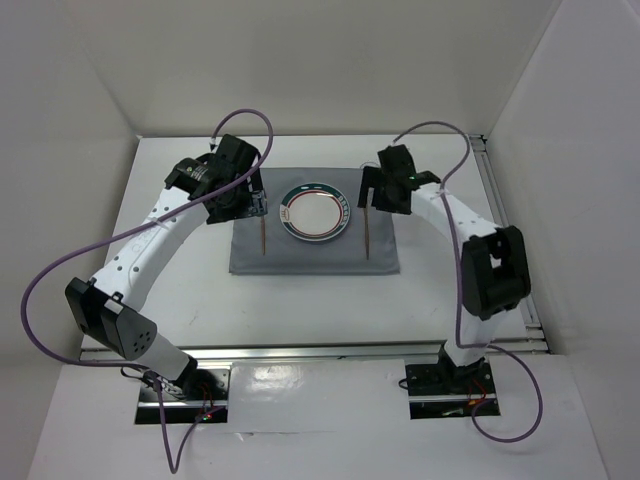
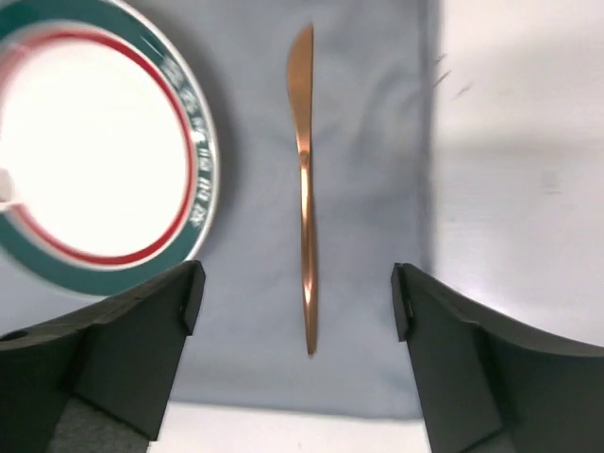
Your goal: Set the dinner table for one person
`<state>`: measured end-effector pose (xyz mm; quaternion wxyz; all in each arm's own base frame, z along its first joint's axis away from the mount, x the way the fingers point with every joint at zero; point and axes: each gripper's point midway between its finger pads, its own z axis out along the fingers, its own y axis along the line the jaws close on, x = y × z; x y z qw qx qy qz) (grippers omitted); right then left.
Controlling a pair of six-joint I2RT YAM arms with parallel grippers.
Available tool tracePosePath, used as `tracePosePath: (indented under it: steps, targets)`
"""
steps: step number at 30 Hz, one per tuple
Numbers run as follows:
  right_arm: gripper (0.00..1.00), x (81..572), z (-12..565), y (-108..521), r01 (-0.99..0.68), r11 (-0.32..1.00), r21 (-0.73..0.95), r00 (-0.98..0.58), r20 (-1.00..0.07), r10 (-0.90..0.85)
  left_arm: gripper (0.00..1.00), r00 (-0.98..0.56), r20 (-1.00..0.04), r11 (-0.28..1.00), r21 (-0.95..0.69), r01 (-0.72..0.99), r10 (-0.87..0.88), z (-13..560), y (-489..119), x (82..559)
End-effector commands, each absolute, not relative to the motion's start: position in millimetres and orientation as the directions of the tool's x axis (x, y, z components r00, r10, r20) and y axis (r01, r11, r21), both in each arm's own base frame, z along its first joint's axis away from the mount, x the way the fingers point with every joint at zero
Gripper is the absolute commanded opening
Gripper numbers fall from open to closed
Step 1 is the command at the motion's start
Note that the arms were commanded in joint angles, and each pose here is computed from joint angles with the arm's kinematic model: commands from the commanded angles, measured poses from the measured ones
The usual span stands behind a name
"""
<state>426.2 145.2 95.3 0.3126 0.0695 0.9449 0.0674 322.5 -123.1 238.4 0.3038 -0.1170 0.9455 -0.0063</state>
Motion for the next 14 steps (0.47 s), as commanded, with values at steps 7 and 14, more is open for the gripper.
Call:
tracePosePath:
  steps: [7,14]
  targets:
    - [1.0,381,203,53,0.327,0.93,0.171,-0.61,-0.713,0.345,0.89,-0.743,-0.62,0.968,-0.157,-0.198,-0.252,260,-127,326]
    - [1.0,342,218,27,0.37,0.913,0.174,-0.557,-0.744,0.368,0.89,-0.698,-0.662,0.959,-0.241,-0.147,-0.273,278,-135,324]
